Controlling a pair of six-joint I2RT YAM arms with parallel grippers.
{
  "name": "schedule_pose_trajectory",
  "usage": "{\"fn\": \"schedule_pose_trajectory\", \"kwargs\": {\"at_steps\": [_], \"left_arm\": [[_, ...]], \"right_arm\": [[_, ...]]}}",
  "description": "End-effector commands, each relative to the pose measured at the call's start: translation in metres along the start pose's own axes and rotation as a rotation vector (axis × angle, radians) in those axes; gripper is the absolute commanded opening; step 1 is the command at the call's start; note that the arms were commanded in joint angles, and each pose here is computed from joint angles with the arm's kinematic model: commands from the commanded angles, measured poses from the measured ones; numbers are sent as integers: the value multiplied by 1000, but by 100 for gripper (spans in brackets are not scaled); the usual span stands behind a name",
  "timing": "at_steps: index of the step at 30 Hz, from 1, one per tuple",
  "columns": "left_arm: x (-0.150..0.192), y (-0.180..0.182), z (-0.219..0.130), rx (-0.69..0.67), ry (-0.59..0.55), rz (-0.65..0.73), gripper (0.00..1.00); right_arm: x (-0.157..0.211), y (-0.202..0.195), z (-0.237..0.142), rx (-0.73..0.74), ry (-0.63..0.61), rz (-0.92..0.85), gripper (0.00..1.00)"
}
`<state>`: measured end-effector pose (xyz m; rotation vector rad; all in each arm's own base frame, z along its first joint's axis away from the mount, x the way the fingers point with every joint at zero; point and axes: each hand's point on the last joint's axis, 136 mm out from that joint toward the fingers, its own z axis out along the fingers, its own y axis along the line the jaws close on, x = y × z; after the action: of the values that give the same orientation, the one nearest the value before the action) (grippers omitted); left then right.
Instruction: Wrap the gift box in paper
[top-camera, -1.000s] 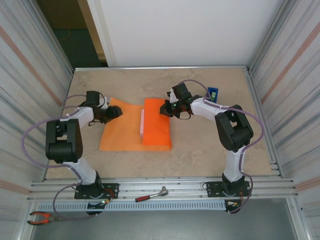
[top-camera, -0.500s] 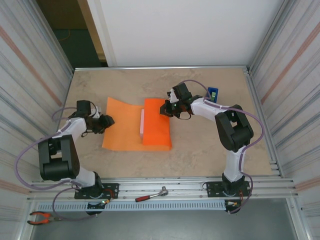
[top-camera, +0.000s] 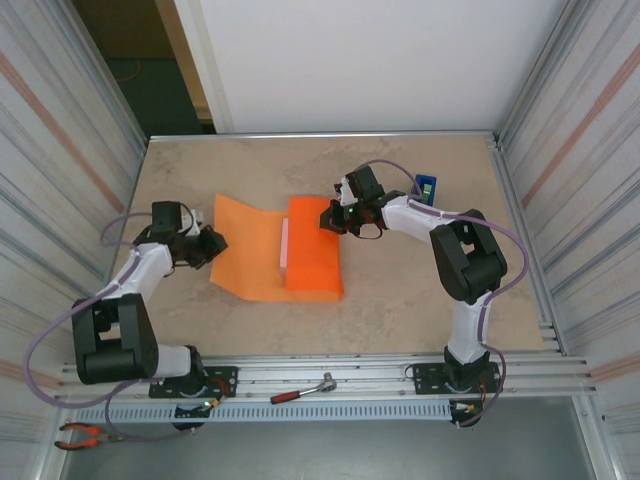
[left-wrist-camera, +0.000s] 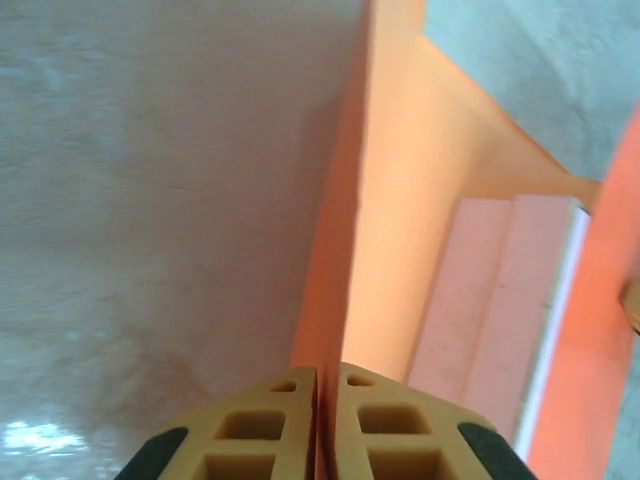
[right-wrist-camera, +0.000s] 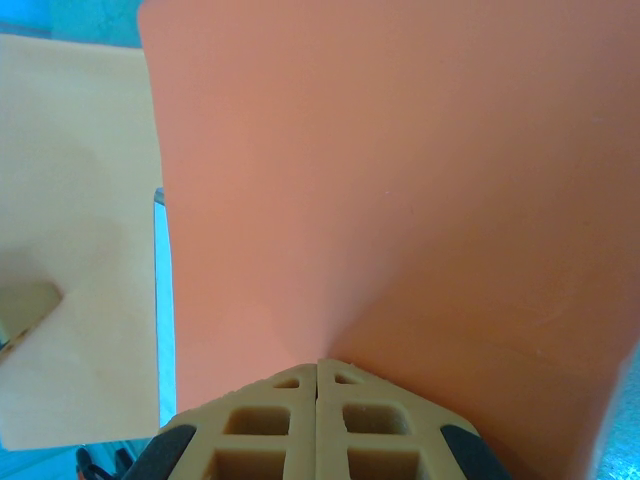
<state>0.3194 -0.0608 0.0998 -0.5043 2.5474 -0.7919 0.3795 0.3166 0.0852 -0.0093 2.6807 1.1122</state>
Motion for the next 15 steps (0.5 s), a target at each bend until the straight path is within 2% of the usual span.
{"fn": "schedule_pose_trajectory", "kwargs": {"at_steps": [1,4,9,15], "left_arm": [[-5,-51,-15,119,-50,150,11],[3,-85,-19,185,-64,226,0],[19,-130,-17,254,-32,283,0],[44,-165,6,300,76,277,0]], "right_arm": [[31,-51,17,142,88,82,0],[31,-51,17,143,89,82,0],[32,-52,17,146,91,83,0],[33,-51,18,150,92,81,0]]}}
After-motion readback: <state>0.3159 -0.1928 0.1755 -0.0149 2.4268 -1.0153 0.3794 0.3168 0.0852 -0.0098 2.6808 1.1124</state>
